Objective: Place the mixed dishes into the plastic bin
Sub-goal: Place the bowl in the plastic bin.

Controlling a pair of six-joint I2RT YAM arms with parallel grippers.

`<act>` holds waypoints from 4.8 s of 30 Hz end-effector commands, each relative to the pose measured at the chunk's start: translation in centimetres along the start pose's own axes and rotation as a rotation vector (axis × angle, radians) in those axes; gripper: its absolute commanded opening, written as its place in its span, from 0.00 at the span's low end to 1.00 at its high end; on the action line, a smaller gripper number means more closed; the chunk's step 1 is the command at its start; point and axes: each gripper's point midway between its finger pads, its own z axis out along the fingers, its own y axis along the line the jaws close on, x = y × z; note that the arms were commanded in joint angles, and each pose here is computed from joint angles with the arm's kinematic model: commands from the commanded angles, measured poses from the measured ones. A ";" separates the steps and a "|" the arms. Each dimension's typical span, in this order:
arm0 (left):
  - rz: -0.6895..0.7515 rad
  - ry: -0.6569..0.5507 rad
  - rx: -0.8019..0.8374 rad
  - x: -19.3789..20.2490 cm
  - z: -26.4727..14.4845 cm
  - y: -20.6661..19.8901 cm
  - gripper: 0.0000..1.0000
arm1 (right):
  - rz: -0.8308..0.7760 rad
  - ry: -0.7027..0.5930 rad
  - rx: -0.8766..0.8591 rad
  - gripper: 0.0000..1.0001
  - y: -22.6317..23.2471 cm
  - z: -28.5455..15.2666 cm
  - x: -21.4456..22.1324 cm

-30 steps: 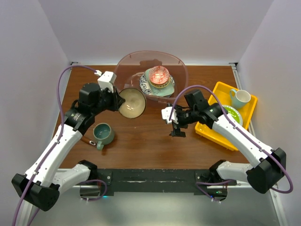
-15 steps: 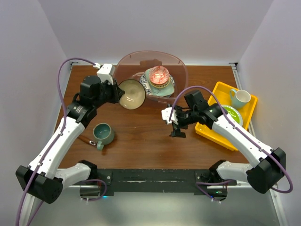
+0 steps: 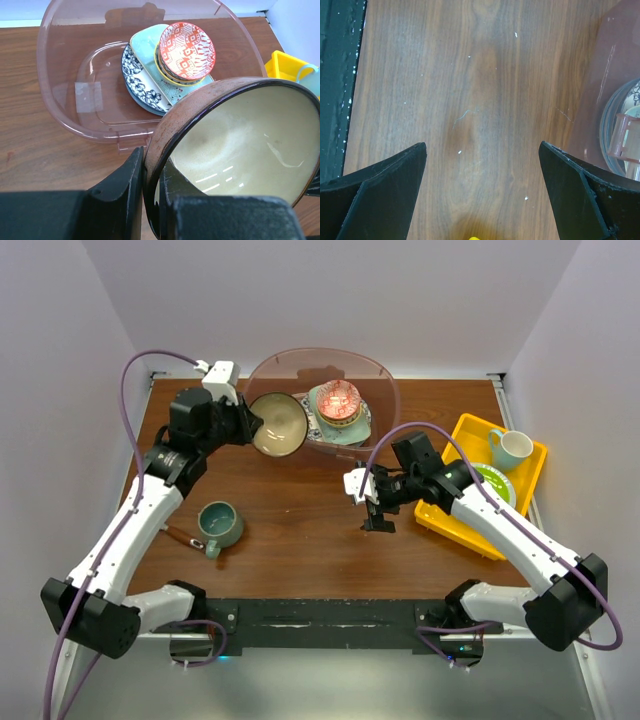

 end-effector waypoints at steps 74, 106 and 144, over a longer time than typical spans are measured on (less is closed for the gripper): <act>0.044 0.045 -0.327 -4.3 17.7 10.4 0.00 | 0.006 -0.022 0.008 0.98 0.0 -0.6 -0.3; 0.199 0.278 -0.483 3.9 20.7 13.0 0.12 | 0.004 -0.028 0.011 0.98 0.0 -0.7 -0.4; 0.169 0.136 -0.424 -2.4 16.3 10.0 0.68 | 0.008 -0.030 0.011 0.98 -0.1 -0.9 -0.4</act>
